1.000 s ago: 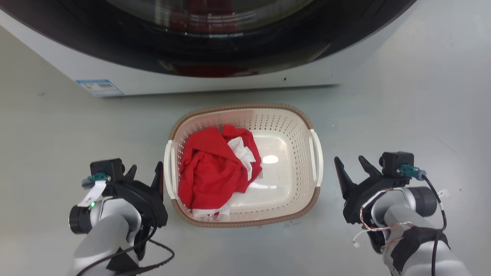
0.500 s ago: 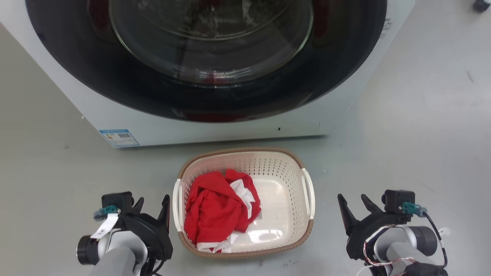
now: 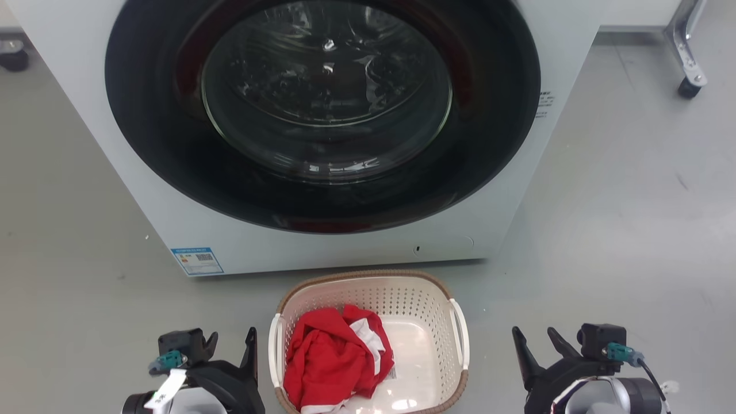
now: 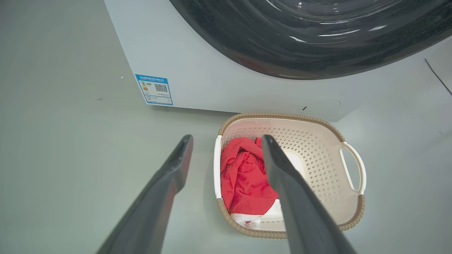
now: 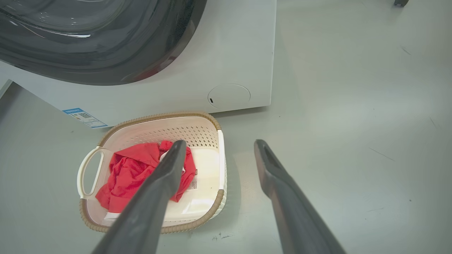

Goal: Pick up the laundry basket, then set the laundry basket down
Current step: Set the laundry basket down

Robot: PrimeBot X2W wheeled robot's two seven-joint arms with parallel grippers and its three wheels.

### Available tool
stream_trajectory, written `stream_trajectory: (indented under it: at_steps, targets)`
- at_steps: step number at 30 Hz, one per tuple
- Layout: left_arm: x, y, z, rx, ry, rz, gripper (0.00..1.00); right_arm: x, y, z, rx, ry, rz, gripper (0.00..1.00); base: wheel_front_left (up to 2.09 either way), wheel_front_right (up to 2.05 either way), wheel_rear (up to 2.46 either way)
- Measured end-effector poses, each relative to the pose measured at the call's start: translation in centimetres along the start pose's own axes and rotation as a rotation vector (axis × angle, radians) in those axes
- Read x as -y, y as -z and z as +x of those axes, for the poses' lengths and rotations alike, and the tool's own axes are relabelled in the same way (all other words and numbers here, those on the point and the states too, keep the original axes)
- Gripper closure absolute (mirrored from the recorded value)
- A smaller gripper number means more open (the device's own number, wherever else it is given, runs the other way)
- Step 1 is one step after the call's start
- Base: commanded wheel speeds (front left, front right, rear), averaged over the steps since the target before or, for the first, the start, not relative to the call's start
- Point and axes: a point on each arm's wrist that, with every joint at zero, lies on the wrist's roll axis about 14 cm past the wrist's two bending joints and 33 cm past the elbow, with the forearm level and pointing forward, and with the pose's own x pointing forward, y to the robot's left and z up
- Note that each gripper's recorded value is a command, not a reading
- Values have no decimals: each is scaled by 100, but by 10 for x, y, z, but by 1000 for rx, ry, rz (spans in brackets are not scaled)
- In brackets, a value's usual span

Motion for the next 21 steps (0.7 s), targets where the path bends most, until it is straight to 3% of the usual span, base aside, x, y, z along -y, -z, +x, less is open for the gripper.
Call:
stream_trajectory:
  at_steps: [21]
  targets:
    - [22, -37, -59, 259, 35, 51, 0, -10, -39, -48, 225, 3, -54, 0, 0, 0, 0]
